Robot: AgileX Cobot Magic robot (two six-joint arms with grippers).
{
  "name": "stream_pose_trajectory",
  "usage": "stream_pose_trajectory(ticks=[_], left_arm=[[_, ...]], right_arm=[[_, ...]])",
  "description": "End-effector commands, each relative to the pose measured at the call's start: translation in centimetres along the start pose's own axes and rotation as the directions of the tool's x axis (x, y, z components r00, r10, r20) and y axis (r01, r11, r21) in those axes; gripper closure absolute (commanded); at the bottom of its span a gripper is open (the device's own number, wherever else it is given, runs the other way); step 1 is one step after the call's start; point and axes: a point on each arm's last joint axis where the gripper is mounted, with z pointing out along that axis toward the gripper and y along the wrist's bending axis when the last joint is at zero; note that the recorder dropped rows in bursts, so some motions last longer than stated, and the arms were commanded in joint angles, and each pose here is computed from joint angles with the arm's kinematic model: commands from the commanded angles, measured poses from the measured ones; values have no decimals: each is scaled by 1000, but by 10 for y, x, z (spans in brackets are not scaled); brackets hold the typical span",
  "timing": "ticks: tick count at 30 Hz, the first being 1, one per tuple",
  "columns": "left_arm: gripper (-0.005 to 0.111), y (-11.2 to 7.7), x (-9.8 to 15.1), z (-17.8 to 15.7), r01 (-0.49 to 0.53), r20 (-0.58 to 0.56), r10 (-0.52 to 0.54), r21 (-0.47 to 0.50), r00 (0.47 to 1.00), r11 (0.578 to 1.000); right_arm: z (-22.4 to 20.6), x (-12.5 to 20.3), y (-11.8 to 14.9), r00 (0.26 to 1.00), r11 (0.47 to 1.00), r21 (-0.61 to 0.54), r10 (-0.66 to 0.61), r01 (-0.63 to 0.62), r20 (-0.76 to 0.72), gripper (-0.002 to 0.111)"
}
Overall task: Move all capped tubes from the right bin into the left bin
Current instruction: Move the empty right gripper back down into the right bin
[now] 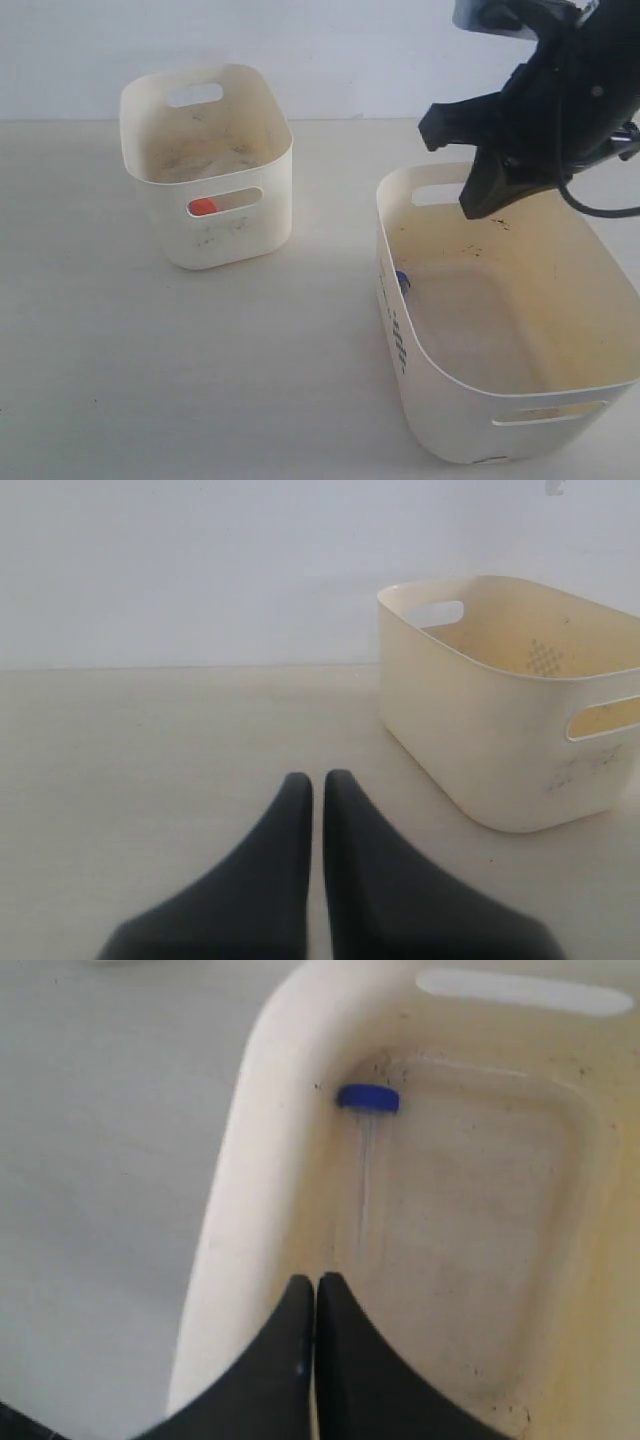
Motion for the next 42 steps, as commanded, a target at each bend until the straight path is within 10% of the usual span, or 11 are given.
stream_pose_trajectory(ticks=[1, 42], left_arm=[[102, 0, -2, 0, 16, 7, -16, 1, 1000, 1000], [102, 0, -2, 0, 16, 7, -16, 1, 1000, 1000]], right_arm=[[-9, 3, -17, 1000, 1000, 23, 16, -16, -16, 108], [90, 18, -38, 995, 993, -59, 101, -102, -15, 108]])
